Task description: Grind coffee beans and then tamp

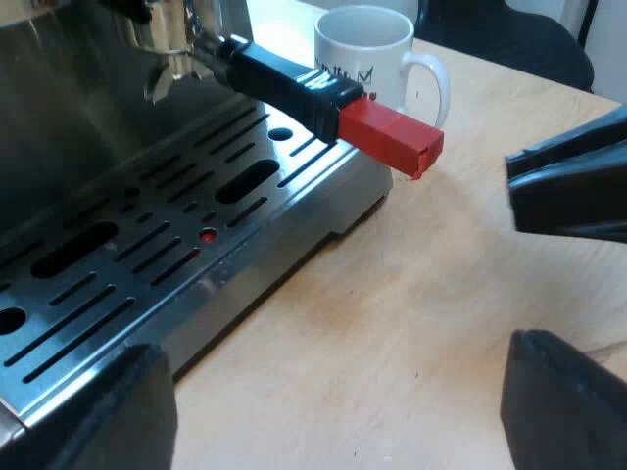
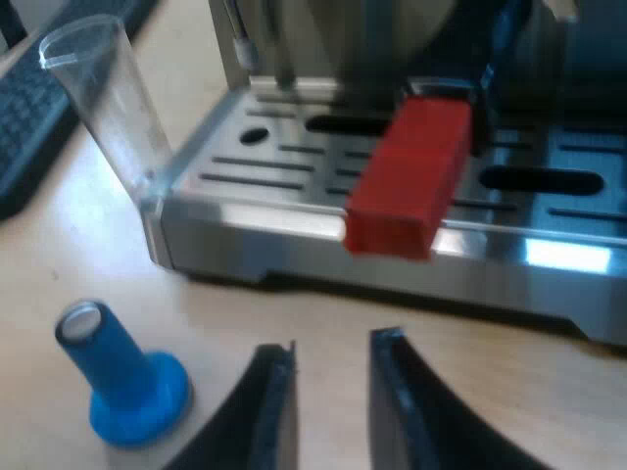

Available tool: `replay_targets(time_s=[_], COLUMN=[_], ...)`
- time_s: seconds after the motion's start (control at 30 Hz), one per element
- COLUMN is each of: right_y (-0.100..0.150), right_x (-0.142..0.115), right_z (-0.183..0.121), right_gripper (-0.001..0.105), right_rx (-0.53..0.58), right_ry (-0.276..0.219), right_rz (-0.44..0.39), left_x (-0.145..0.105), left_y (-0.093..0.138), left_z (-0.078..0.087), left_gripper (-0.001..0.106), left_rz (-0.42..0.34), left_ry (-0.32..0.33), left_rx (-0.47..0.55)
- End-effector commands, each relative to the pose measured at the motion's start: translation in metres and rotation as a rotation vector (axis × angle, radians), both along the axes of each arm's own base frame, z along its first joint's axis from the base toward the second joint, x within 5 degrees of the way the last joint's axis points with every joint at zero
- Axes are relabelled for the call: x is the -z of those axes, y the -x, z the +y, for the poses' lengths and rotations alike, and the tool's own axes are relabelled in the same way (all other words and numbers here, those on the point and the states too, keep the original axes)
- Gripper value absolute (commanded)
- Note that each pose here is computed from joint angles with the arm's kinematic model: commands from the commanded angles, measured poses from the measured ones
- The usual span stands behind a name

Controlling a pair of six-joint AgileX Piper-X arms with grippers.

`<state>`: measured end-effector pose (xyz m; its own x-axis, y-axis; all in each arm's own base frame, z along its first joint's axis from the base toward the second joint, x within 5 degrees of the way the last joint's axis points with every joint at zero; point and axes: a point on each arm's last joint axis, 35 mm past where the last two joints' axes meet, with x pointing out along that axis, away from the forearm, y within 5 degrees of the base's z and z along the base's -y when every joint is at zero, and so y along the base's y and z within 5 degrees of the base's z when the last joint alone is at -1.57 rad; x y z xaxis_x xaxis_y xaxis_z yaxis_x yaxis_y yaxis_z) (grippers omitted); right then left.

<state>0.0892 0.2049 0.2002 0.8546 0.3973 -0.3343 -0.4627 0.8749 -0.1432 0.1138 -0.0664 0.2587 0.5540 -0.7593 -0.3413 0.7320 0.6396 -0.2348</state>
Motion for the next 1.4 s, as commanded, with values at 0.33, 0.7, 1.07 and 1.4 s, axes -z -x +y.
replay_targets(time_s=[0.33, 0.7, 1.07, 1.4], right_y=[-0.005, -0.009, -0.012, -0.018], right_x=[0.009, 0.013, 0.017, 0.021], right_z=[0.013, 0.015, 0.02, 0.019], right_gripper=[0.011, 0.011, 0.011, 0.011], right_rx=[0.054, 0.144, 0.191, 0.215], right_ry=[-0.02, -0.027, -0.009, 0.01], right_rz=[-0.055, -0.099, -0.157, -0.161], left_x=[-0.002, -0.002, -0.002, -0.002], left_y=[0.001, 0.001, 0.001, 0.001], left_z=[-0.001, -0.001, -0.001, -0.001], left_gripper=[0.069, 0.069, 0.069, 0.069], left_rz=[-0.002, -0.002, -0.002, -0.002], left_ry=[0.012, 0.012, 0.012, 0.012], left_rx=[0.016, 0.016, 0.016, 0.016])
